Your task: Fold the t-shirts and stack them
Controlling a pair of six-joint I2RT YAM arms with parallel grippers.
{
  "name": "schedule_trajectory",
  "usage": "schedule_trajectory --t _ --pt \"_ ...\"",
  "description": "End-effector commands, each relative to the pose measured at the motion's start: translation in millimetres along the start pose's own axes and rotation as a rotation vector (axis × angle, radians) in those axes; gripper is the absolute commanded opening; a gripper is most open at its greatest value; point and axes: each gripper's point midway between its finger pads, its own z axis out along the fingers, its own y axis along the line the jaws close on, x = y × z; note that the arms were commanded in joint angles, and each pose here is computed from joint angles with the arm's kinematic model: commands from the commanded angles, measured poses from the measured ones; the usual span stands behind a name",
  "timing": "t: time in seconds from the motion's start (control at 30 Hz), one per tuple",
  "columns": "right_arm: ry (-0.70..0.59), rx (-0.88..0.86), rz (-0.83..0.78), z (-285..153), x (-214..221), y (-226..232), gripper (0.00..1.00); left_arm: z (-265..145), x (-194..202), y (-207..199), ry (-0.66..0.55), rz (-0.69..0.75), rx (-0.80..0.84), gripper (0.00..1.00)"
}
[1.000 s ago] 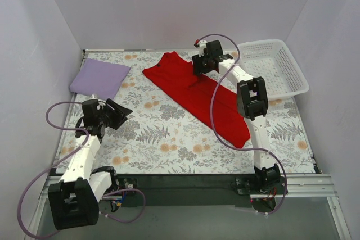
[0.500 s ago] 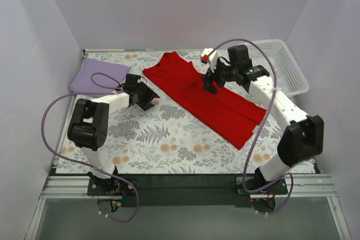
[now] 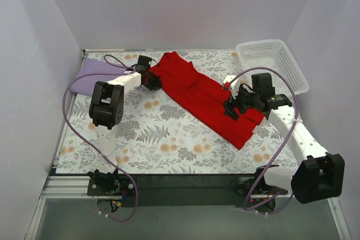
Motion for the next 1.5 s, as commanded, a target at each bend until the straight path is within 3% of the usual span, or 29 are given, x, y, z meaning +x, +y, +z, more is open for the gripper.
schedule_trajectory --t 0.0,0.07,0.23,0.37,0.47,0.5,0.53,0.6,0.7,0.73,0.8,0.9,0.93,0.97,1.1,1.2,1.23,1.3,1.47 --pt "-0.061 0.004 -0.054 -8 -13 0 0.83 17 11 66 0.033 0.094 -0.229 0.07" --pt "-0.059 0.001 -0.07 -10 -13 0 0.83 13 7 68 0.032 0.124 -0.224 0.01" --pt "0.015 -0.09 -0.123 -12 5 16 0.82 -2 -29 80 0.047 0.222 -0.186 0.0" --pt "0.051 -0.202 -0.321 -12 30 37 0.82 -12 -48 70 0.131 0.304 -0.06 0.0" --pt "0.091 -0.273 -0.39 -2 51 59 0.81 -27 -48 45 0.195 0.375 0.101 0.13" --pt "0.12 -0.29 -0.376 3 57 67 0.8 -40 -51 28 0.176 0.405 0.163 0.37" --pt "0.153 -0.347 -0.389 14 64 91 0.79 -50 -49 18 0.182 0.422 0.214 0.43" --pt "0.249 -0.211 -0.38 35 73 84 0.78 -73 -39 2 0.206 0.45 0.319 0.5" --pt "0.294 -0.1 -0.418 57 75 87 0.77 -123 -42 -24 0.114 0.521 0.444 0.52" --pt "0.298 -0.083 -0.382 60 73 89 0.77 -159 -48 -39 0.034 0.561 0.492 0.53" --pt "0.323 -0.044 -0.363 67 77 83 0.77 -183 -60 -36 -0.092 0.615 0.473 0.54" --pt "0.389 -0.036 -0.35 74 94 85 0.75 -240 -83 -24 -0.347 0.603 0.444 0.81" --pt "0.401 -0.044 -0.349 76 97 88 0.73 -234 -77 1 -0.354 0.569 0.395 0.91" --pt "0.428 -0.057 -0.342 78 106 92 0.72 -267 -82 3 -0.441 0.545 0.422 0.98" --pt "0.467 -0.074 -0.339 81 118 97 0.59 -291 -59 34 -0.47 0.532 0.468 0.98" --pt "0.47 -0.115 -0.337 80 119 105 0.38 -305 -24 45 -0.407 0.578 0.565 0.9" --pt "0.483 -0.139 -0.339 77 121 110 0.19 -307 -9 48 -0.363 0.593 0.605 0.89" --pt "0.451 -0.237 -0.35 77 117 132 0.03 -312 11 58 -0.332 0.612 0.664 0.87" --pt "0.402 -0.502 -0.427 73 102 195 0.01 -313 53 73 -0.186 0.635 0.773 0.83"
